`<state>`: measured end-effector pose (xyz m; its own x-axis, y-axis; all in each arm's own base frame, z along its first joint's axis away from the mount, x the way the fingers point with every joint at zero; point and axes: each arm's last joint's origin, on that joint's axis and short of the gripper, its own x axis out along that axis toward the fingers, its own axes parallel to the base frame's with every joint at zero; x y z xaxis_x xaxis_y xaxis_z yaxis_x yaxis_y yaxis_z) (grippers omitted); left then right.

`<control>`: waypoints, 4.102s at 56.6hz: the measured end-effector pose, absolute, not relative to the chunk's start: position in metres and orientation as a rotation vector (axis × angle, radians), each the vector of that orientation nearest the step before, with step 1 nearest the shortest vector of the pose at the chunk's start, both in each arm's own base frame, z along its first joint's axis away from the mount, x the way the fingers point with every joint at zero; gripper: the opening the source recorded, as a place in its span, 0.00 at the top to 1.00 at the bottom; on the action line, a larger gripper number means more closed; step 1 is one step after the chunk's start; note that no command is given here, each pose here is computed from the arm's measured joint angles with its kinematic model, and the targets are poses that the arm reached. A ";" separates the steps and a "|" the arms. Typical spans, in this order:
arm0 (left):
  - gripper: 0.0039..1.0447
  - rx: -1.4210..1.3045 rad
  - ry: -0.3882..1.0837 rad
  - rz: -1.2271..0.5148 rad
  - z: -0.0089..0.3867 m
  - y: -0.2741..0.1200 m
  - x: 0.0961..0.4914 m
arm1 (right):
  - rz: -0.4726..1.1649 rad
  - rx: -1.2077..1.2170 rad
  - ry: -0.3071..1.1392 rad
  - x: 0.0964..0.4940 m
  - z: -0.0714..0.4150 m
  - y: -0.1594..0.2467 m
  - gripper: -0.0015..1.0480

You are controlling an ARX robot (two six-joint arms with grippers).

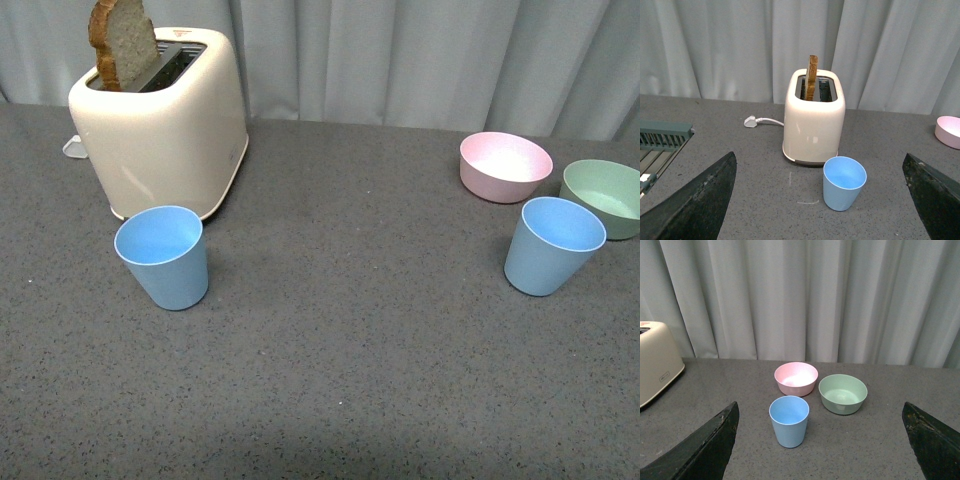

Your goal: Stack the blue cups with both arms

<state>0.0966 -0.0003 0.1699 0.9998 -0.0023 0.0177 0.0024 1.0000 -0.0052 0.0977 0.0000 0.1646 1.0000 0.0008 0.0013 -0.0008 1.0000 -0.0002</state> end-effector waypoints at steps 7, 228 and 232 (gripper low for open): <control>0.06 -0.005 -0.017 -0.002 0.170 0.000 0.097 | 0.001 0.000 -0.001 0.098 0.165 0.000 0.09; 0.97 -0.162 1.160 -0.064 0.105 -0.205 0.396 | 0.001 0.000 -0.001 0.098 0.165 0.000 0.09; 0.89 -0.164 1.160 -0.061 0.105 -0.206 0.397 | 0.001 0.000 -0.001 0.098 0.165 0.000 0.09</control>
